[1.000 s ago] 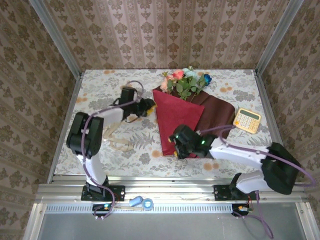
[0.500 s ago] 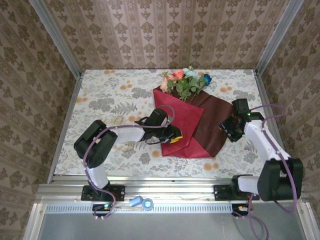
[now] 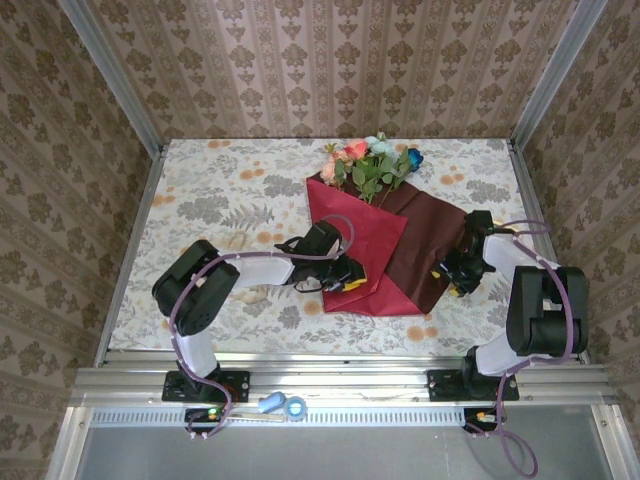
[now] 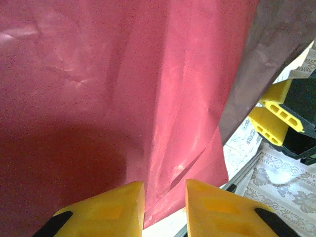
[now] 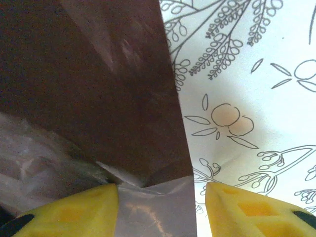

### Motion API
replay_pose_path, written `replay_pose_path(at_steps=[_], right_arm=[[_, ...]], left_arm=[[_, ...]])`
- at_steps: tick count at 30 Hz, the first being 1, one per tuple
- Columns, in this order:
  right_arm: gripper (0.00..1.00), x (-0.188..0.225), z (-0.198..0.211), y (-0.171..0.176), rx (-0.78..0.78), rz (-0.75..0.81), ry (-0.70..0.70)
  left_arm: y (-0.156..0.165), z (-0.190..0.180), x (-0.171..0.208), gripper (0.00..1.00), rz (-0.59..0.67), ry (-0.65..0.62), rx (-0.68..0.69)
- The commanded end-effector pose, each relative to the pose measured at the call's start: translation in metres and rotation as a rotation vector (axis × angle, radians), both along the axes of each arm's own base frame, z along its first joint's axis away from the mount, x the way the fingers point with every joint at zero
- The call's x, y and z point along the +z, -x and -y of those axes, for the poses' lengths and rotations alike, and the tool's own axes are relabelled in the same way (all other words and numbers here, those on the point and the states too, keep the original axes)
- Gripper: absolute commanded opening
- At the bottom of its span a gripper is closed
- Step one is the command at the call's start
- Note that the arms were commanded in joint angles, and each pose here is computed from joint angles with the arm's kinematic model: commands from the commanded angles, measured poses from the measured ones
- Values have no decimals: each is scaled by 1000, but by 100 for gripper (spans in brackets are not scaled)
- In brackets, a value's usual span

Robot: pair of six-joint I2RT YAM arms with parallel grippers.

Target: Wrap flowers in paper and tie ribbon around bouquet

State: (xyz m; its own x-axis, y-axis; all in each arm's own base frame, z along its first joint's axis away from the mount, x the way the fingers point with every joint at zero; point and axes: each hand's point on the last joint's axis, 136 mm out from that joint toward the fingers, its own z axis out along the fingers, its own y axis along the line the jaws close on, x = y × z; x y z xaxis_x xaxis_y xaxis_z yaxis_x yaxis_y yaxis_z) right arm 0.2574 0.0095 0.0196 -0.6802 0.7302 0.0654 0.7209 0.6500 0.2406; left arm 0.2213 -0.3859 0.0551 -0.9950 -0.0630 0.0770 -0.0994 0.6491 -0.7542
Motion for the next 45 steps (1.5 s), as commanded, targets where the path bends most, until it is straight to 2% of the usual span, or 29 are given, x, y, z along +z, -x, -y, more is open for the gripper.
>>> replay_pose_path(at_steps=[1, 5, 8, 9, 11, 16, 23, 30, 34, 39, 42, 45], right_arm=[[45, -8, -4, 1, 16, 3, -21], [31, -16, -8, -3, 20, 1, -21], [15, -17, -7, -7, 21, 14, -2], [6, -15, -6, -9, 21, 27, 5], [0, -10, -6, -12, 24, 52, 15], [0, 26, -12, -24, 85, 140, 92], [0, 108, -32, -21, 172, 296, 240], [0, 171, -84, -36, 312, 488, 198], [0, 173, -107, -36, 380, 487, 158], [0, 169, -111, -35, 396, 490, 142], [0, 178, -120, -41, 415, 531, 119], [0, 185, -136, -47, 456, 569, 83]], left_arm=[[-3, 2, -5, 27, -6, -11, 8], [-2, 3, -7, 26, -12, -9, 4], [-2, 2, -7, 26, -14, -8, 4], [-3, 1, -7, 26, -13, -7, 6], [-4, 0, -6, 26, -12, -6, 7], [-6, -3, -4, 26, -7, -6, 10], [-5, -6, -13, 24, -20, -20, 7], [-1, -9, -24, 19, -30, -45, -5], [-1, -12, -23, 19, -15, -55, -14], [-2, -8, 13, 24, 60, -21, -44], [8, -4, 16, 24, 20, -6, -75], [17, 0, -3, 19, -41, 14, -79]])
